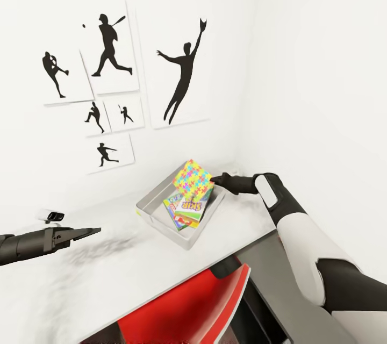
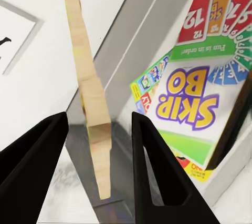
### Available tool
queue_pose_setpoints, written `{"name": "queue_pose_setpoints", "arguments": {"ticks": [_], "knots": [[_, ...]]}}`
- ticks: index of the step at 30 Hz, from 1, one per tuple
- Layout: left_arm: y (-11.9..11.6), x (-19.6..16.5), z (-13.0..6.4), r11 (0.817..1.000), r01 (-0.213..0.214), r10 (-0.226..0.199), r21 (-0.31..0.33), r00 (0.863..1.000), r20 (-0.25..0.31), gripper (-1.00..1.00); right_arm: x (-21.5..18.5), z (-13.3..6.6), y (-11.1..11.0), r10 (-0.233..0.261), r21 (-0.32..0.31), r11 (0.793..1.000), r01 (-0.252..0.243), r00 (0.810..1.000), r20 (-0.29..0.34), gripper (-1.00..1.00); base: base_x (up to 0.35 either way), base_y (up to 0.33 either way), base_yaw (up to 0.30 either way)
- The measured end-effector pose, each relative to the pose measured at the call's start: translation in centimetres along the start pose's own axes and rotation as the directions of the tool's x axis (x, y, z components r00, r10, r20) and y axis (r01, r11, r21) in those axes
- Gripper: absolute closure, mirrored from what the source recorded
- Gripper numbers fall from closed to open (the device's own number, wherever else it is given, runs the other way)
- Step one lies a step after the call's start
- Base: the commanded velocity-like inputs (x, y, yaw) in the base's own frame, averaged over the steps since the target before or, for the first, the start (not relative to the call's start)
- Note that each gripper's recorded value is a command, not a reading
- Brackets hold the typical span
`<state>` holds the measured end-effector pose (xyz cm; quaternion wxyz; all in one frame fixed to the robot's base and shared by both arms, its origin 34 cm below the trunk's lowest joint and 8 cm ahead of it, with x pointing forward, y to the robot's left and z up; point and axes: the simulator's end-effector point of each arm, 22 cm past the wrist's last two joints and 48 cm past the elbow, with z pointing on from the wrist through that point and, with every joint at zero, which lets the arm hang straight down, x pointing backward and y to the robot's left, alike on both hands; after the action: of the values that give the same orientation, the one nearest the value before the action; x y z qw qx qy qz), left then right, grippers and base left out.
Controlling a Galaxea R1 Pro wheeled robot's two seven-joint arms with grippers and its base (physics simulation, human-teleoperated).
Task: Put all the toys in the child's room - the three board games (two on the bed and one on the table), the two jigsaw puzzles on the table, and the tennis ball on the table - inside the toy box on the table in the child's room.
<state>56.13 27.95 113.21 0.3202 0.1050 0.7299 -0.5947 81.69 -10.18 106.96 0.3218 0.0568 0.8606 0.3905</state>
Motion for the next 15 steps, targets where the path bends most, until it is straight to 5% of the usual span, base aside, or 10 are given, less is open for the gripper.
{"name": "queue_pose_setpoints", "arguments": {"ticks": [5, 15], "knots": [[0.4, 0.1, 0.1, 1.0, 0.008, -0.008, -0.002, 1.0, -0.002, -1.0, 0.9, 1.1, 0.1, -0.065, 0.014, 0.998, 0.065, 0.998, -0.018, 1.0, 0.0, 0.0, 0.0], [1.1, 0.4, 0.2, 1.0, 0.023, -0.023, -0.006, 1.0, -0.007, -1.0, 1.7, 1.9, -0.5, -0.078, 0.022, 0.997, 0.078, 0.996, -0.035, 1.0, 0.0, 0.0, 0.0]]}}
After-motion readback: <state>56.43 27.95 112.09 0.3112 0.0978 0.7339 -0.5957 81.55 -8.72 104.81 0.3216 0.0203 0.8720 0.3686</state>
